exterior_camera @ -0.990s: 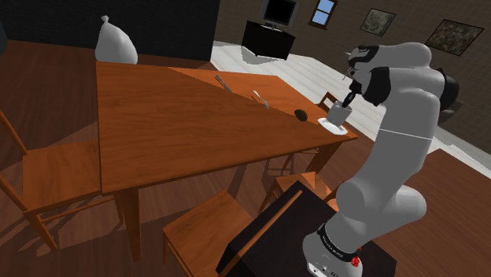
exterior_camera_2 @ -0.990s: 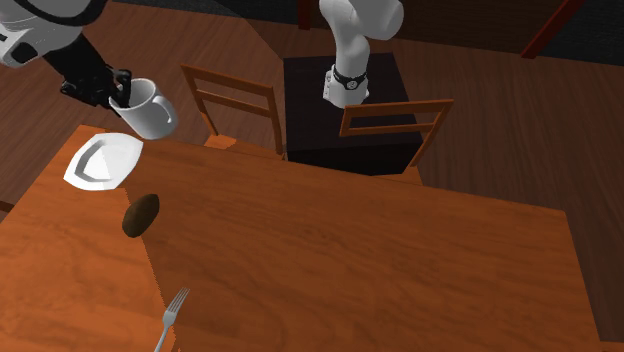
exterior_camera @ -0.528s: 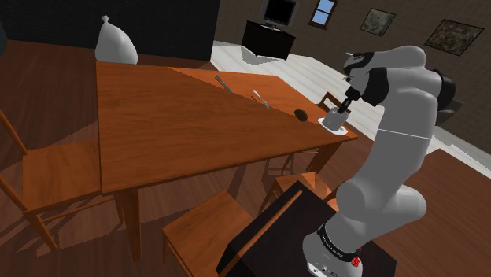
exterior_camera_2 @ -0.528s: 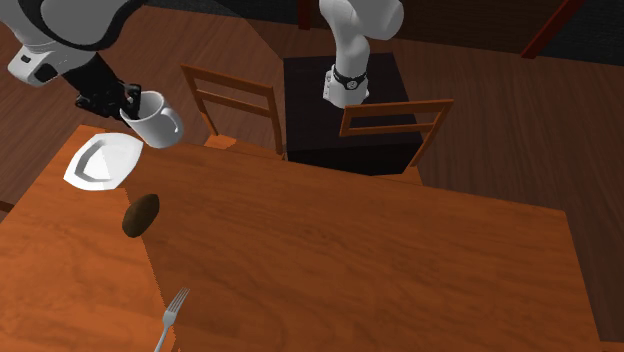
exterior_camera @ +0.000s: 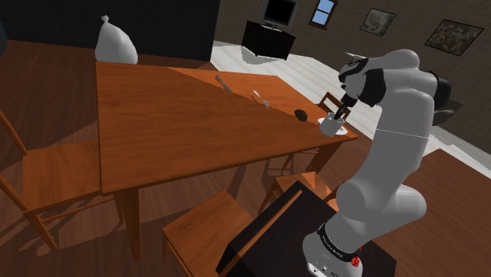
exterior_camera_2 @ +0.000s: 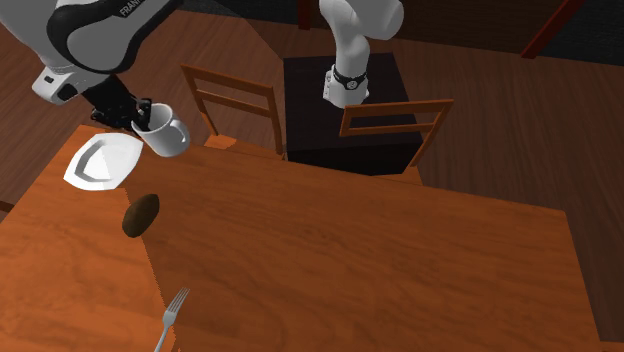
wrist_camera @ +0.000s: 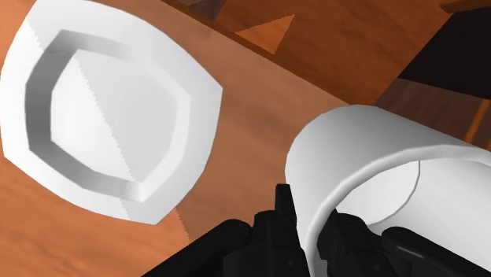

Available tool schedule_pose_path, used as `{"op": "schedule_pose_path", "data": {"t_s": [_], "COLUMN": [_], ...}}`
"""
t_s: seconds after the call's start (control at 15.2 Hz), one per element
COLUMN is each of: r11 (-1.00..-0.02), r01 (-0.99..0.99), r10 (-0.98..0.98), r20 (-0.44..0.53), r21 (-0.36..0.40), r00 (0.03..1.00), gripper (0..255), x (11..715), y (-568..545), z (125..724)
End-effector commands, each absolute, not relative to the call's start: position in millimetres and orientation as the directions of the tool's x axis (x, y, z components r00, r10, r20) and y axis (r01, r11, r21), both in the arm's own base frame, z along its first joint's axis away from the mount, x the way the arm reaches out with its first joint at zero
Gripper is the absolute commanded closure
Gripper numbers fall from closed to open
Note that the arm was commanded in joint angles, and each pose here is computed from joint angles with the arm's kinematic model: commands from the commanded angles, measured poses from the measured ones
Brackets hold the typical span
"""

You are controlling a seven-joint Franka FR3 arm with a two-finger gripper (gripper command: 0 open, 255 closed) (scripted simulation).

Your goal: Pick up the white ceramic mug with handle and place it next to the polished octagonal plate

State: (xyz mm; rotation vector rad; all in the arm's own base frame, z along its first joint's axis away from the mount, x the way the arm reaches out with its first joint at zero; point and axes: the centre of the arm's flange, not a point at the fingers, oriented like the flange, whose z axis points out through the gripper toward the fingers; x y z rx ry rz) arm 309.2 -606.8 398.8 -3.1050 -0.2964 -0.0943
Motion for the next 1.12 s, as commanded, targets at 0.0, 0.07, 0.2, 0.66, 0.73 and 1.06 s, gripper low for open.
{"op": "schedule_pose_path", "data": {"t_s": [0.0,0.07,0.2,0.66,0.73,1.06], "r11": [-0.982,-0.982,-0.982,-0.982,-0.982,-0.982], "r01": [0.189,0.189,0.189,0.189,0.189,0.189], "r10": [0.188,0.188,0.188,0.188,0.188,0.188], "r20": [0.062,0.062,0.062,0.062,0.062,0.062], "r21": [-0.015,-0.015,-0.015,-0.015,-0.015,-0.015], "r00": [0.98,0.98,0.98,0.98,0.98,0.98], "gripper": [255,255,255,255,255,0], "x": [308.8,308.8,308.8,308.8,308.8,308.8], "y": [-606.0,-606.0,-606.0,-606.0,-606.0,-606.0], "z": [388.3,383.0,372.5,357.5,357.5,357.5]}}
